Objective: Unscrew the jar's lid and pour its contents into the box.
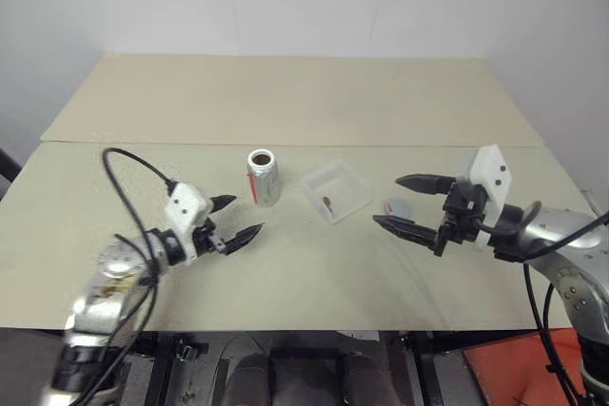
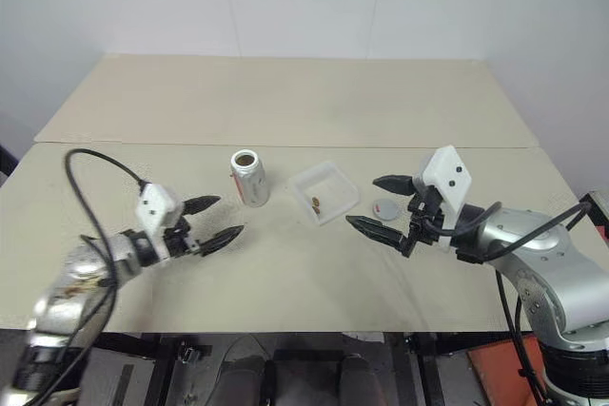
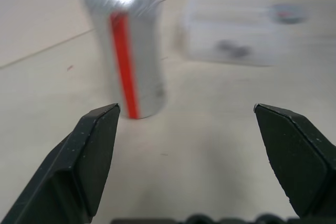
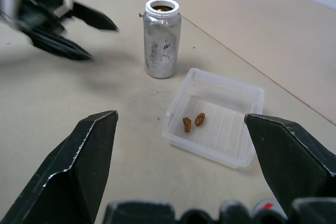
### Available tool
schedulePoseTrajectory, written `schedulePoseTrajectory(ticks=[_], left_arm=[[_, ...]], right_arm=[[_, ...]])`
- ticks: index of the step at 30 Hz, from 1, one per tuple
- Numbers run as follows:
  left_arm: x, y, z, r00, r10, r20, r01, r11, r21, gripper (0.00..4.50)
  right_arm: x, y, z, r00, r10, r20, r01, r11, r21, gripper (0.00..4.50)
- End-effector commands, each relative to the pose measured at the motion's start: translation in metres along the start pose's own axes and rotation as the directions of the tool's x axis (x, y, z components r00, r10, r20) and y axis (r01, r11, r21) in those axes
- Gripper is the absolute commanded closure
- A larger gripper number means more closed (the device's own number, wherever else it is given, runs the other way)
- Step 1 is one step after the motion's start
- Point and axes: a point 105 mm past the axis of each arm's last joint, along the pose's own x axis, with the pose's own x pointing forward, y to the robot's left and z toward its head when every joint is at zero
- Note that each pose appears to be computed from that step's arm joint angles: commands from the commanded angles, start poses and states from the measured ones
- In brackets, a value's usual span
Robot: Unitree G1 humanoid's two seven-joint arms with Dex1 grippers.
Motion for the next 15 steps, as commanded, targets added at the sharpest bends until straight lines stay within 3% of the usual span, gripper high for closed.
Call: schedulePoseTrajectory(ticks=[1,6,15], left_arm=[[-0.025,-0.007,0.041,0.991,-0.124,0.056,0.118,0.987,0.111,0.06],[-0.039,-0.001,0.053,0.986,-0.161,0.045,0.151,0.973,0.177,0.06],[-0.029,-0.011,0.053,0.977,-0.199,0.080,0.183,0.967,0.175,0.06]], right_arm=[[-0.009,-0.001,0.011,1.000,-0.004,0.029,0.006,0.998,-0.068,0.00],[-0.015,-0.001,0.009,0.999,0.020,0.027,-0.017,0.997,-0.079,0.00],[-0.015,0.001,0.008,0.999,0.038,0.004,-0.037,0.994,-0.106,0.00]])
